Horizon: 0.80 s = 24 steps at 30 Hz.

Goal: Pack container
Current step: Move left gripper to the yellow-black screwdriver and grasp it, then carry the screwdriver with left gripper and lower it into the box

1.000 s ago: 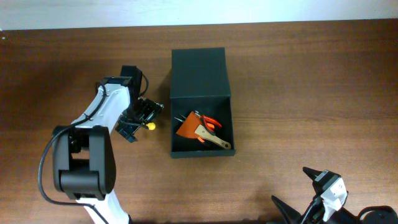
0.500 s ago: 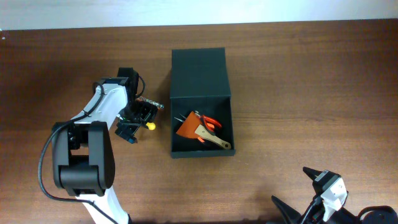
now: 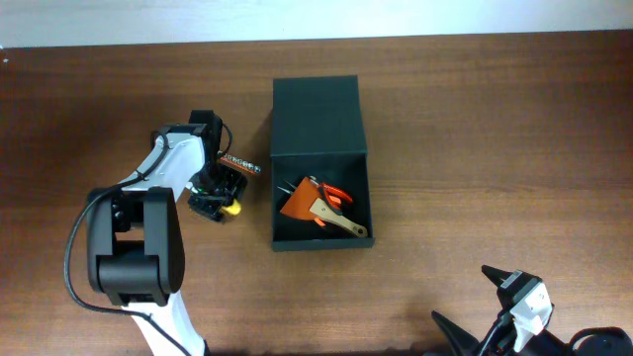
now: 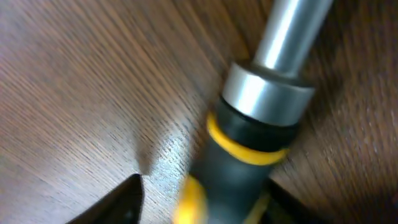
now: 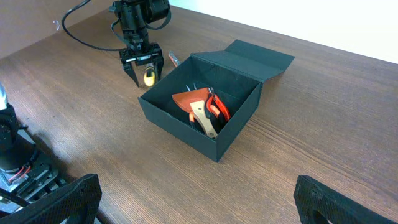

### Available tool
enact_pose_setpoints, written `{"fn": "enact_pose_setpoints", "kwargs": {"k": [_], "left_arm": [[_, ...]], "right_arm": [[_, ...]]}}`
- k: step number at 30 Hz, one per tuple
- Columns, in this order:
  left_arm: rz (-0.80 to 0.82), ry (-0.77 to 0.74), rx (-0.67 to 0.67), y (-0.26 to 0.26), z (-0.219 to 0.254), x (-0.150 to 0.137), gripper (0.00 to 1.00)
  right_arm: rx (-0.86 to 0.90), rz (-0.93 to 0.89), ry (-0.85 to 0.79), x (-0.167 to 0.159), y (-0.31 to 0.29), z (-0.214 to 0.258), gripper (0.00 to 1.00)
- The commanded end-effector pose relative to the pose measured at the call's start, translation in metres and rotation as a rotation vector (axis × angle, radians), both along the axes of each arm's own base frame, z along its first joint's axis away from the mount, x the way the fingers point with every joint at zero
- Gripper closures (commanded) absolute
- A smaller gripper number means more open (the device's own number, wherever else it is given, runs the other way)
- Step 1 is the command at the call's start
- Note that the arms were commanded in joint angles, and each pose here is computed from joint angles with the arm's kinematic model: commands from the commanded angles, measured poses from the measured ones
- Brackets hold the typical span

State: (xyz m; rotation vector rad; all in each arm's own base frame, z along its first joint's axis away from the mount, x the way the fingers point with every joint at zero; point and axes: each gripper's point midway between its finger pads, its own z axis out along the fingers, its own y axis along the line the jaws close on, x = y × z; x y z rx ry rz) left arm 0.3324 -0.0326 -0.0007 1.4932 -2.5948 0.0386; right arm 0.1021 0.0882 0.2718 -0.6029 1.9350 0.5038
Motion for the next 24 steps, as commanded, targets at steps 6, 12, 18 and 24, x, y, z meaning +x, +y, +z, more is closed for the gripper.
{"fn": "enact_pose_setpoints", "kwargs": {"k": [6, 12, 18, 24], "left_arm": [[0.009, 0.021, 0.003, 0.002, -0.006, -0.003, 0.67], [0.009, 0.002, -0.016, -0.001, 0.001, -0.001, 0.71], [-0.014, -0.126, -0.022, -0.009, 0.042, 0.01, 0.73], [-0.089, -0.341, -0.049, -0.048, 0.114, 0.012, 0.73]], "right_arm": [[0.006, 0.008, -0.003, -0.001, 0.001, 0.0, 0.01], [0.006, 0.008, -0.003, -0.001, 0.001, 0.0, 0.01], [0.006, 0.008, -0.003, -0.001, 0.001, 0.0, 0.01], [0.006, 0.008, -0.003, -0.001, 0.001, 0.0, 0.01]]}}
